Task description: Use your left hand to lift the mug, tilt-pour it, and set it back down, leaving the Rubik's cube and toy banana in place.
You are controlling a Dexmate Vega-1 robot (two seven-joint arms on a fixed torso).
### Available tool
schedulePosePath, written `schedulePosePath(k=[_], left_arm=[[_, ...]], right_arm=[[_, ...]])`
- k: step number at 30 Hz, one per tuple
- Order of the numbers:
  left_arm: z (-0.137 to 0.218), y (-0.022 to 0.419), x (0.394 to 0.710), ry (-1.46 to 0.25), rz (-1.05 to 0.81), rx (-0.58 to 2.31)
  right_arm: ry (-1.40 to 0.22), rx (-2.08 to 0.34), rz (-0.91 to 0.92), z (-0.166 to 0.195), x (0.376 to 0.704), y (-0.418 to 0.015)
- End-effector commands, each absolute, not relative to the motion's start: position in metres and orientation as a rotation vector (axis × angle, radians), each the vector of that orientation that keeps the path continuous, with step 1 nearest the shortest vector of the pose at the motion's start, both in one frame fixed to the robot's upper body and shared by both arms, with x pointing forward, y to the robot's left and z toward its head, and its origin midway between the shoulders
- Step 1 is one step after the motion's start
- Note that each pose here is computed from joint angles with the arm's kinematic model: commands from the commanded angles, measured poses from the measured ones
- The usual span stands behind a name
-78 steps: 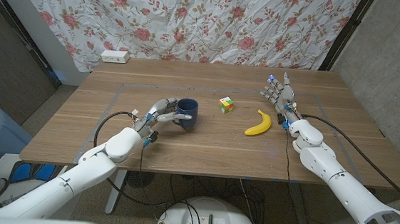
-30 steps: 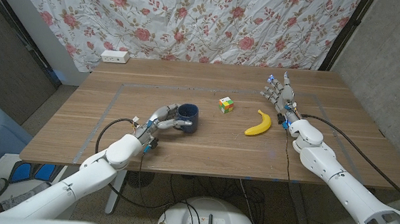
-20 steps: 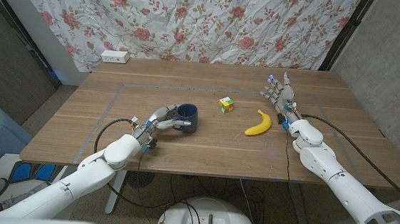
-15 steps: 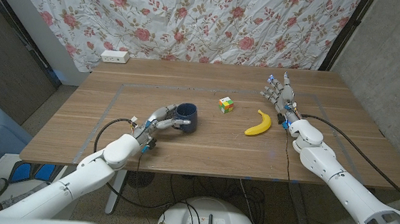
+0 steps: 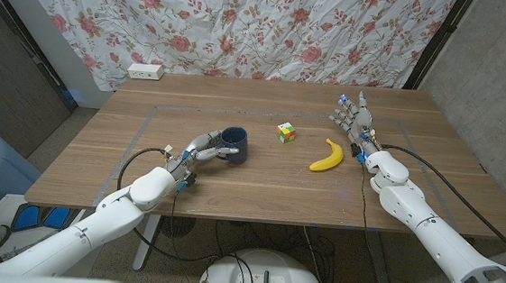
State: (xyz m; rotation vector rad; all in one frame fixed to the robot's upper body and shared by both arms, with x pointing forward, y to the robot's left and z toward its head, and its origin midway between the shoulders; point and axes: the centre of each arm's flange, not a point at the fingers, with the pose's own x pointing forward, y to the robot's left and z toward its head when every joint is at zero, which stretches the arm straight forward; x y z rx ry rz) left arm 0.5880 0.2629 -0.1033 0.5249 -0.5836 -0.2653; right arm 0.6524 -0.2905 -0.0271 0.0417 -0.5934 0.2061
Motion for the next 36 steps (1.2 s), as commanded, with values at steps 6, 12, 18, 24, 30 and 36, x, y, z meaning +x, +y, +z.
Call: schedulePosePath(k=[6,12,18,24,30,36], left_arm=[[-0.097,0.263,0.591,-0.592,-0.303,0.535],[-0.096,0.263,0.592,-0.581,-0.328,0.547],[-0.094,0.265,0.594,-0.577,-0.346,0.546],[-0.092,0.268,0.595,-0.572,-0.366,0.55],[-0.09,0.272,0.596,-0.574,-0.369,0.535],[-0.086,0.277,0.595,-0.58,-0.389,0.517]], right_arm=[[-0.594,0.042,0.206,-0.027,0.653,-0.291],[-0.594,0.041,0.206,-0.027,0.652,-0.291],[-0.594,0.041,0.205,-0.027,0.652,-0.291],[-0.594,0.041,0.206,-0.027,0.652,-0.29],[-0.594,0.041,0.206,-0.027,0.652,-0.291],[-0.594,0.042,0.206,-0.027,0.652,-0.29]])
